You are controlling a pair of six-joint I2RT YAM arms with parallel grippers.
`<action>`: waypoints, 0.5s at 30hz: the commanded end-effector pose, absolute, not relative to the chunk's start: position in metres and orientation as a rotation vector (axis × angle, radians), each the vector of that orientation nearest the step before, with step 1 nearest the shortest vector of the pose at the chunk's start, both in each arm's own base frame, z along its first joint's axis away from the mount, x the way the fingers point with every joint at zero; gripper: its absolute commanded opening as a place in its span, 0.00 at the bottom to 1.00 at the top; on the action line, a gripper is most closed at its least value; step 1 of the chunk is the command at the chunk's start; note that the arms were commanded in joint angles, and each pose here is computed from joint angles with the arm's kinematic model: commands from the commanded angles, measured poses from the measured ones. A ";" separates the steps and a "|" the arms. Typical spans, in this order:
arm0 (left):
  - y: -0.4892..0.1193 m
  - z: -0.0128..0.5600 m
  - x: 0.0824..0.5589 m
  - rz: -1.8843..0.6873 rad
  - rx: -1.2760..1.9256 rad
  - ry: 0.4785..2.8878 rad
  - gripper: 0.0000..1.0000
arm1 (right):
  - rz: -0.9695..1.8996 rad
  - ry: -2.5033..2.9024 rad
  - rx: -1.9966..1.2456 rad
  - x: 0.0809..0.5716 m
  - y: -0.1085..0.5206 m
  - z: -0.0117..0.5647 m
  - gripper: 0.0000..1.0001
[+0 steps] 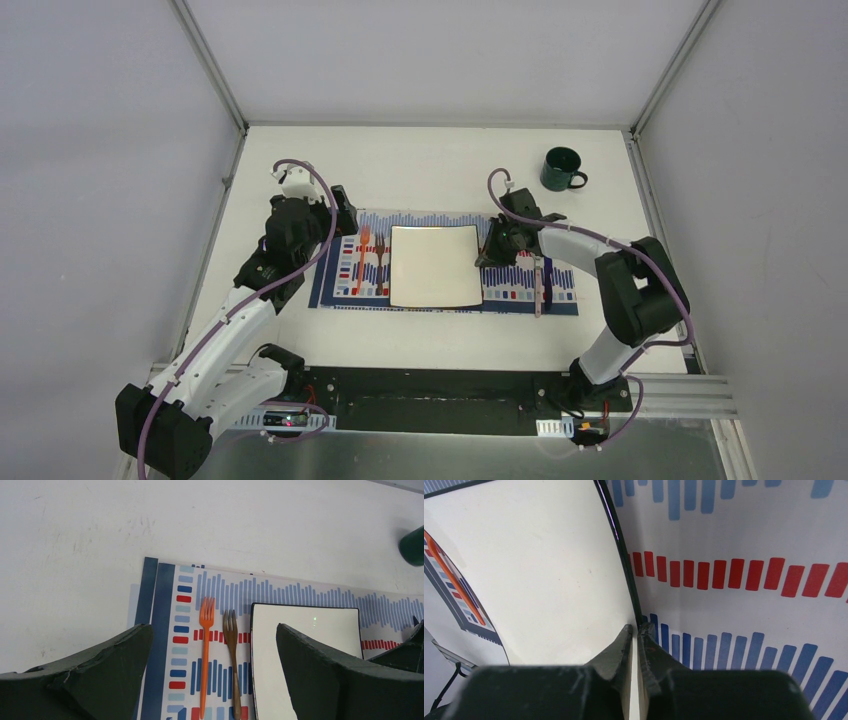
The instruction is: Set the dinner table for one person
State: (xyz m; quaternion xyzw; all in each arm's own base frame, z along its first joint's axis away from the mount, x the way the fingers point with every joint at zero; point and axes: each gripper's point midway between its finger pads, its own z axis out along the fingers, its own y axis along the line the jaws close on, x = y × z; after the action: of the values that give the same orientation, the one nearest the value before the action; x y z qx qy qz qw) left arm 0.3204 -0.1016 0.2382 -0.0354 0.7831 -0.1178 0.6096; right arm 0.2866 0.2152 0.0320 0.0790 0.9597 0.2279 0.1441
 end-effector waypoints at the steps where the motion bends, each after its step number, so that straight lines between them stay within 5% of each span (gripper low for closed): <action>1: -0.103 0.250 0.322 -0.284 -0.086 1.767 0.99 | 0.776 2.701 0.160 0.300 0.243 0.047 0.07; 8: -0.102 0.250 0.321 -0.277 -0.087 1.764 0.99 | 0.753 2.710 0.170 0.293 0.238 0.046 0.08; 15: -0.102 0.246 0.322 -0.275 -0.087 1.771 0.99 | 0.559 2.636 0.174 0.294 0.207 0.079 0.57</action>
State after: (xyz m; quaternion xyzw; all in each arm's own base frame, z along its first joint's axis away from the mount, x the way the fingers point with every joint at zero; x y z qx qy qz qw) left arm 0.3204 -0.1015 0.2382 -0.0355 0.7831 -0.1177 0.6096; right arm 0.2807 0.2171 0.0333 0.0724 0.9628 0.2164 0.1450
